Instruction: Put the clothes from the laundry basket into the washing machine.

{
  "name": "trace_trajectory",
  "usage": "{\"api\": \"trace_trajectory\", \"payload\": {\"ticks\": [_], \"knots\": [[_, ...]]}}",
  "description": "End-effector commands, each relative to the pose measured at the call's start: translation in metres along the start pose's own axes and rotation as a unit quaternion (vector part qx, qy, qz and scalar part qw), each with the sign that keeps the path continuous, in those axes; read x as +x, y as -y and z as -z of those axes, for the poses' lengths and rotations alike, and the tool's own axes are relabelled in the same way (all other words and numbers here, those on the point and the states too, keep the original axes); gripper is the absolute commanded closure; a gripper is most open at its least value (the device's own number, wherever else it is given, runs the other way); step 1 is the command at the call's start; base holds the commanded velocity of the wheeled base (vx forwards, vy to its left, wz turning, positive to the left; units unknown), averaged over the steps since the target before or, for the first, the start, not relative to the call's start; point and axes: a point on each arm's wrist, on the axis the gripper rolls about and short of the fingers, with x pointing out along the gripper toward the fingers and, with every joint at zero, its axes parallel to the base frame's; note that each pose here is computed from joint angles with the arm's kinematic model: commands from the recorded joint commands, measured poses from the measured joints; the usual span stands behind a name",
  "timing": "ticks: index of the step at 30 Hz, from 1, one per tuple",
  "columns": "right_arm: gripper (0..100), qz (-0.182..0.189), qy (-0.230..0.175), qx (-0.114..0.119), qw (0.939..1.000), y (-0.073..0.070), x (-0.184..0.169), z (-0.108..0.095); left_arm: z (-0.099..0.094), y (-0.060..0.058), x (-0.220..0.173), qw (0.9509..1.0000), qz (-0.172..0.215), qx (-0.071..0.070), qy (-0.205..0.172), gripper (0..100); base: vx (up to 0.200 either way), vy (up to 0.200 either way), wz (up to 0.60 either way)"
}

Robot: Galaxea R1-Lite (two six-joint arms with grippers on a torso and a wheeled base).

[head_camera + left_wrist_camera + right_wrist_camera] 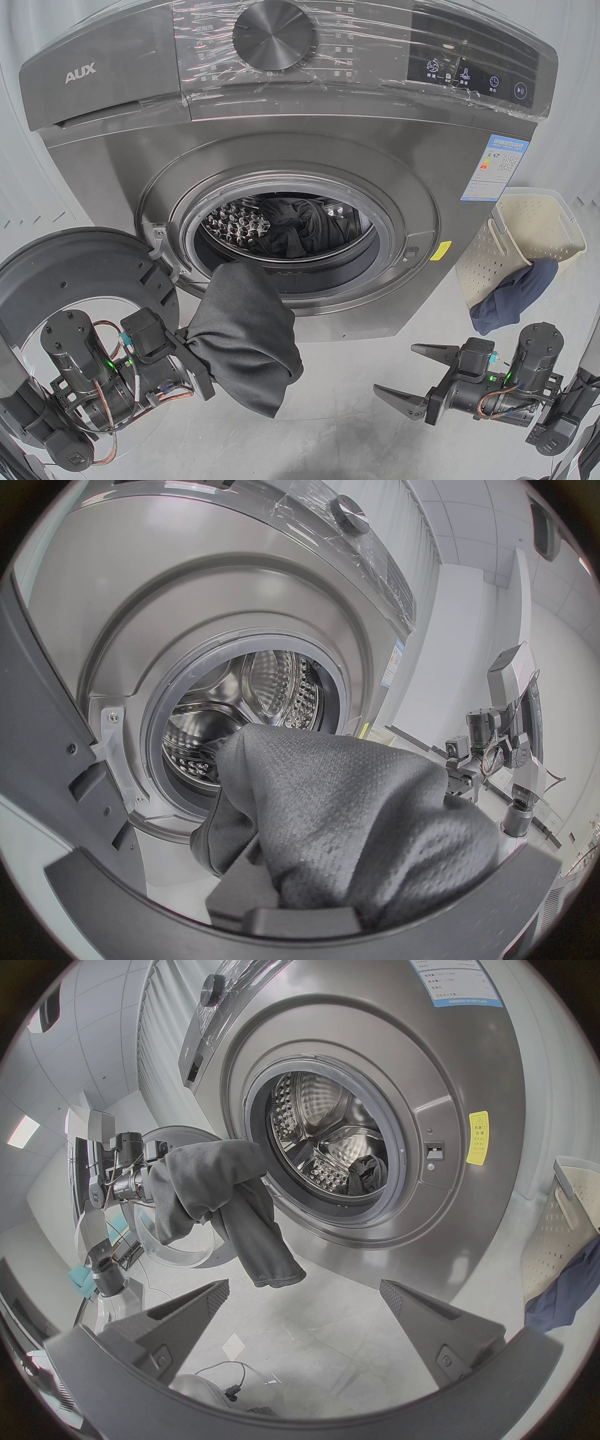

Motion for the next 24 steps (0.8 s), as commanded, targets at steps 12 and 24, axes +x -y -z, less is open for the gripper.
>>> {"api": "trace_trajectory", "payload": {"ticks": [12,24], "knots": [[0,-0.005,-0.003,0.0,1.0,-0.0029,-0.0003,0.0011,0.0018,0.0002,0.0007,1.0,0.001,-0.003,-0.004,100,0.05,0.0,0.0],[0,-0.011,-0.003,-0.001,0.9999,-0.006,0.0,0.001,0.0031,0.0005,0.0011,1.0,0.001,-0.007,-0.007,100,0.0,0.0,0.0]]}}
